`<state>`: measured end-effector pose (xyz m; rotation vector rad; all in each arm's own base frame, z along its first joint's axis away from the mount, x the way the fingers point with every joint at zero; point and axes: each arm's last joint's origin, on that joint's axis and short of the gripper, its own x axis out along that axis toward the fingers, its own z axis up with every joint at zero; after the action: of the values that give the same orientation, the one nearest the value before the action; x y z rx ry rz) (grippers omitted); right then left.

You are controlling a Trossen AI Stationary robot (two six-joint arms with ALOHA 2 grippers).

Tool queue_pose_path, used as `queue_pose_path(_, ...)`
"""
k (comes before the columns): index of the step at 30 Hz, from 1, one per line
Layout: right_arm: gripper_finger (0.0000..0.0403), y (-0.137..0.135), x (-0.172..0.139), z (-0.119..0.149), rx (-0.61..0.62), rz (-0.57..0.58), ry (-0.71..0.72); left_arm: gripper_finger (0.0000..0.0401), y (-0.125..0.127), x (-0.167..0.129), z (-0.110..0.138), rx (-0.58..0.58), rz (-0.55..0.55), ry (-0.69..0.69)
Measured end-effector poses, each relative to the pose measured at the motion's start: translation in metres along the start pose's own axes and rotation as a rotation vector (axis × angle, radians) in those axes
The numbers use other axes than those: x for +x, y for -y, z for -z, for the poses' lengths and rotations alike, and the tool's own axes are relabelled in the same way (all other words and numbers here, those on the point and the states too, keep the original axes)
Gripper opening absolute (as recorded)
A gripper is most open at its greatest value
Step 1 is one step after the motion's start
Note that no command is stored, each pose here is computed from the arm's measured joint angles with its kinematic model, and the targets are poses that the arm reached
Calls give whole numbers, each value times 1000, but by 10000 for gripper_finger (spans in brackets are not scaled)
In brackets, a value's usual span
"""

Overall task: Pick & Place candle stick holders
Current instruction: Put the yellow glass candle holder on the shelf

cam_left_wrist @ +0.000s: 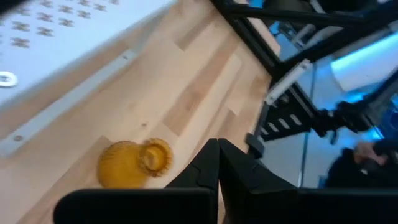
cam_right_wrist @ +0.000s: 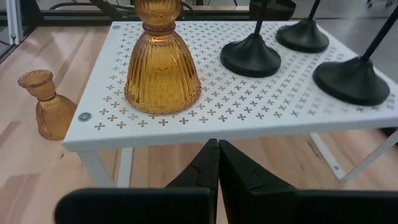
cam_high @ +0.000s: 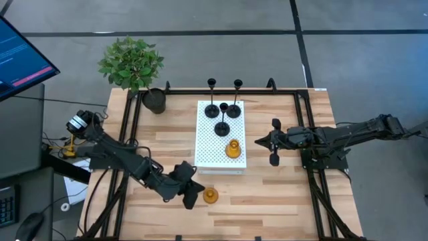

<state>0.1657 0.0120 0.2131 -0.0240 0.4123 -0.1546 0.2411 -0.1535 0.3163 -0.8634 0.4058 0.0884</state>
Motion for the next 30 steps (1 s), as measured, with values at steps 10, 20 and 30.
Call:
queue_pose_path(10, 0, -2, 8, 5, -17, 3, -49, 2, -29, 22, -7, -189, -95, -10)
queue_pose_path(20, 0, -7, 24, 16, -48, 3, -154, 2, -25, 46, 6, -330, -91, -211)
queue_pose_path(30, 0, -9, 33, 23, -64, 6, -208, 3, -29, 44, 12, -319, -156, -296)
